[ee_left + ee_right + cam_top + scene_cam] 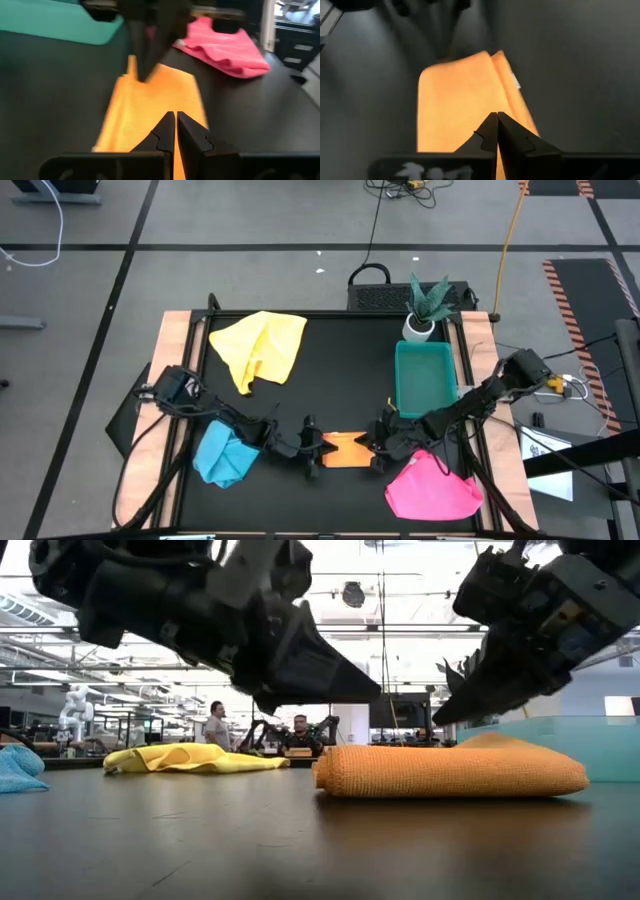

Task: Fold microfiber towels
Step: Fold the orange microfiber cloth

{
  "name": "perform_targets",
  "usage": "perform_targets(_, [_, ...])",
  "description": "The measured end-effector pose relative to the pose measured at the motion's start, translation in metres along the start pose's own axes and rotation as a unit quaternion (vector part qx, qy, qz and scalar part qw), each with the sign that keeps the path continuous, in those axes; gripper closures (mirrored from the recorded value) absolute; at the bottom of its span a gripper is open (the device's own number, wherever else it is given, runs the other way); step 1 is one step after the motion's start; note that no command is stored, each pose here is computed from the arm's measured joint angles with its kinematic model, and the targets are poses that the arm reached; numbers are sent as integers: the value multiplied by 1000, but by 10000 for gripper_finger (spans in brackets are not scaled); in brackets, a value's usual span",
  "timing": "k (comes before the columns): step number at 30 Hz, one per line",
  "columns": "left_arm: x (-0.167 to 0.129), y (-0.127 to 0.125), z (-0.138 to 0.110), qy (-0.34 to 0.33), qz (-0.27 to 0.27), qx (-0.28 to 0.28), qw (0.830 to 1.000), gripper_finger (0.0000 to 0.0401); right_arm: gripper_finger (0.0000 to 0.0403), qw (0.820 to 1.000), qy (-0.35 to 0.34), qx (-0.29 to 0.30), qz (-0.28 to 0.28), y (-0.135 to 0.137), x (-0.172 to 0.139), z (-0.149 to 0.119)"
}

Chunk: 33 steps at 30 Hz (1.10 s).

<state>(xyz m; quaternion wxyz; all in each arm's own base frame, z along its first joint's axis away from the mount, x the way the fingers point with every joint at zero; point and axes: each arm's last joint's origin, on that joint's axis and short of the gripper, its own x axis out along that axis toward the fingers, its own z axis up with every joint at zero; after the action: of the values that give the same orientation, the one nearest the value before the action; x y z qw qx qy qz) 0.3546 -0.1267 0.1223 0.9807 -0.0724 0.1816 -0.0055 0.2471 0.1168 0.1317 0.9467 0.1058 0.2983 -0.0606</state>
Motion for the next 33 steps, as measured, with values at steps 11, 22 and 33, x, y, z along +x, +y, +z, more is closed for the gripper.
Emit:
perform_targets(11, [19,26,-37,69,48,-25,996,382,403,998,47,2,-35,-6,14,-21])
perform_targets(22, [19,25,-39,76,50,-24,996,382,403,997,20,-47,-58,7,-15,-19])
perform_targets(33, [19,24,-40,74,48,-27,996,382,403,996,18,-6,-86,-1,-4,-19])
